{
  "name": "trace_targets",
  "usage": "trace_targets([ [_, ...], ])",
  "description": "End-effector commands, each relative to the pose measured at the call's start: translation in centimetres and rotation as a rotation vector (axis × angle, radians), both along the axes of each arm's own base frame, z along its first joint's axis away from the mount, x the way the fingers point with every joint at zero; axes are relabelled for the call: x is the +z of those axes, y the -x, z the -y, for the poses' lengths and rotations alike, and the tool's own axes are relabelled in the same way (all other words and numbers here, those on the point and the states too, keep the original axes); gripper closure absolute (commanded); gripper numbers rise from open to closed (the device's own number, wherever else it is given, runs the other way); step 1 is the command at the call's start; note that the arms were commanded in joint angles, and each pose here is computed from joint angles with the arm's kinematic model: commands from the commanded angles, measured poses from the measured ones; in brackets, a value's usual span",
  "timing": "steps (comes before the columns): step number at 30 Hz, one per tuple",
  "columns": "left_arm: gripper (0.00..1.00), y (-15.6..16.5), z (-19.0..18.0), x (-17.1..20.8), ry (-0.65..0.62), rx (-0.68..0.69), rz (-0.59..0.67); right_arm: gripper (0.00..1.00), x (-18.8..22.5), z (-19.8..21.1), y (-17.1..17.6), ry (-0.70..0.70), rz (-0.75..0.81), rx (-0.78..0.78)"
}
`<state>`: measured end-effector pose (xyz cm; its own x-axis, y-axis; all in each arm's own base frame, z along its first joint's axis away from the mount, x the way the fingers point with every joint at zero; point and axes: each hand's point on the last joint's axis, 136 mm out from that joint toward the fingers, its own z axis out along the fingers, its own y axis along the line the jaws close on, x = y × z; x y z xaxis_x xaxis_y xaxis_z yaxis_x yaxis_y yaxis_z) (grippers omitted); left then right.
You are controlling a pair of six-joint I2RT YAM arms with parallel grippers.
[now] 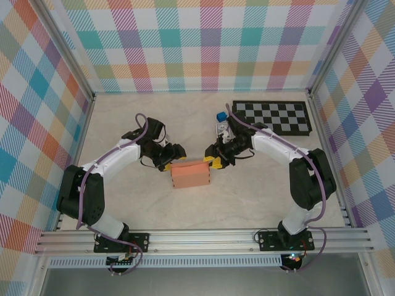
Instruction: Fold the paper box
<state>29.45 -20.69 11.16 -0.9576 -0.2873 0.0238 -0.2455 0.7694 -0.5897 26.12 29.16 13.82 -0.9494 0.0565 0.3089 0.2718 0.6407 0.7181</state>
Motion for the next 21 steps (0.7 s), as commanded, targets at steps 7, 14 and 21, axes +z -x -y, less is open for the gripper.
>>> trace_targets([
  [7,0.33,0.14,-0.4,0.16,-0.033,-0.016,0.022,0.59,-2.23,1.77,0.82,0.139,0.016,0.02],
  [14,0.3,0.02,-0.34,0.19,-0.035,-0.019,0.02,0.47,-2.09,1.74,0.66,0.135,0.031,0.018],
  [21,0.3,0.01,-0.22,0.36,-0.024,-0.017,0.022,0.41,-2.08,1.53,0.55,0.114,0.026,-0.013],
])
